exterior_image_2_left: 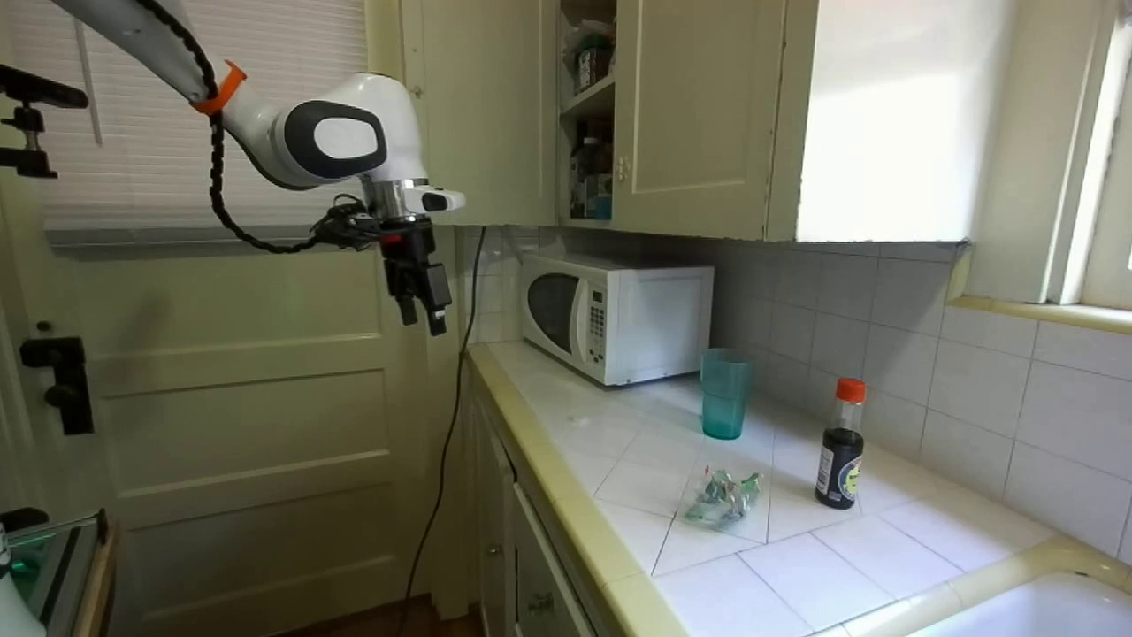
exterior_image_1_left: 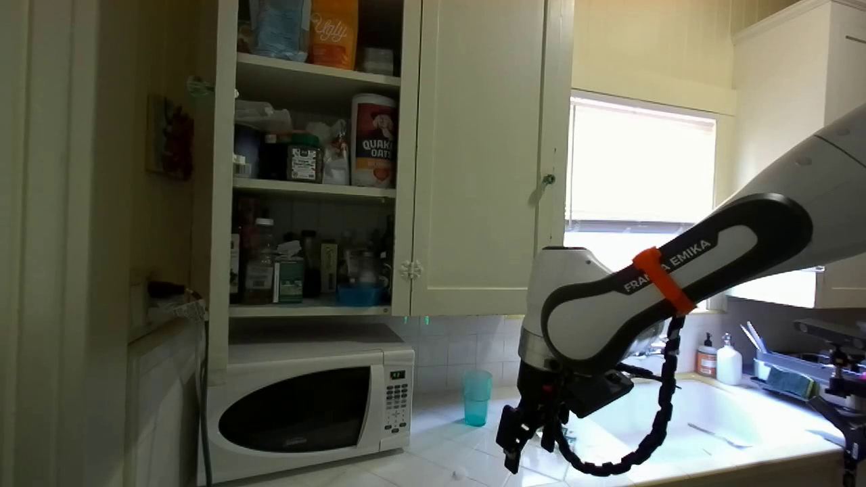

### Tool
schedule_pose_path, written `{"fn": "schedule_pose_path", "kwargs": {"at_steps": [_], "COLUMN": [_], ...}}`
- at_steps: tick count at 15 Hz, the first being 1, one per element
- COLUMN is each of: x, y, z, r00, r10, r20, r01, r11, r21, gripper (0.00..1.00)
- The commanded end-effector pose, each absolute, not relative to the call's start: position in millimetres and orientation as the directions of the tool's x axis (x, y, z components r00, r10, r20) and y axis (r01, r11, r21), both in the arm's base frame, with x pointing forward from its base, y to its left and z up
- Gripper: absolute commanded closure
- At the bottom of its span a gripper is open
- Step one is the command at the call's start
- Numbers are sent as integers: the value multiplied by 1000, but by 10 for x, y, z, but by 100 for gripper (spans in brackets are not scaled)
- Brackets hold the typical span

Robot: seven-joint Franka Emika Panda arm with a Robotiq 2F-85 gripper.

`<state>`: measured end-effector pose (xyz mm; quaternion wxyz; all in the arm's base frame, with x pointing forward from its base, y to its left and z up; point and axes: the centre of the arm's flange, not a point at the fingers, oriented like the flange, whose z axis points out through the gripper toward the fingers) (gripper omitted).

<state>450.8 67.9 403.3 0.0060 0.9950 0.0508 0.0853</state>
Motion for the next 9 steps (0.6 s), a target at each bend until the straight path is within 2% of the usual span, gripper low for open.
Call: {"fn": "schedule_pose_path", "kwargs": {"at_steps": [1, 6, 8, 9], "x": [4539, 4713, 4676, 4714], "y": [269, -187, -333, -203], "z": [4117, 4262, 4328, 4303], "r00": [965, 922, 915, 925], "r10": [32, -49, -112, -80], "r20": [259, 385, 387, 372], "r01": [34, -32, -74, -61], "r11": [-999, -998, -991, -996], "r21": [-3, -50, -111, -61], "gripper": [0, 0, 0, 0]}}
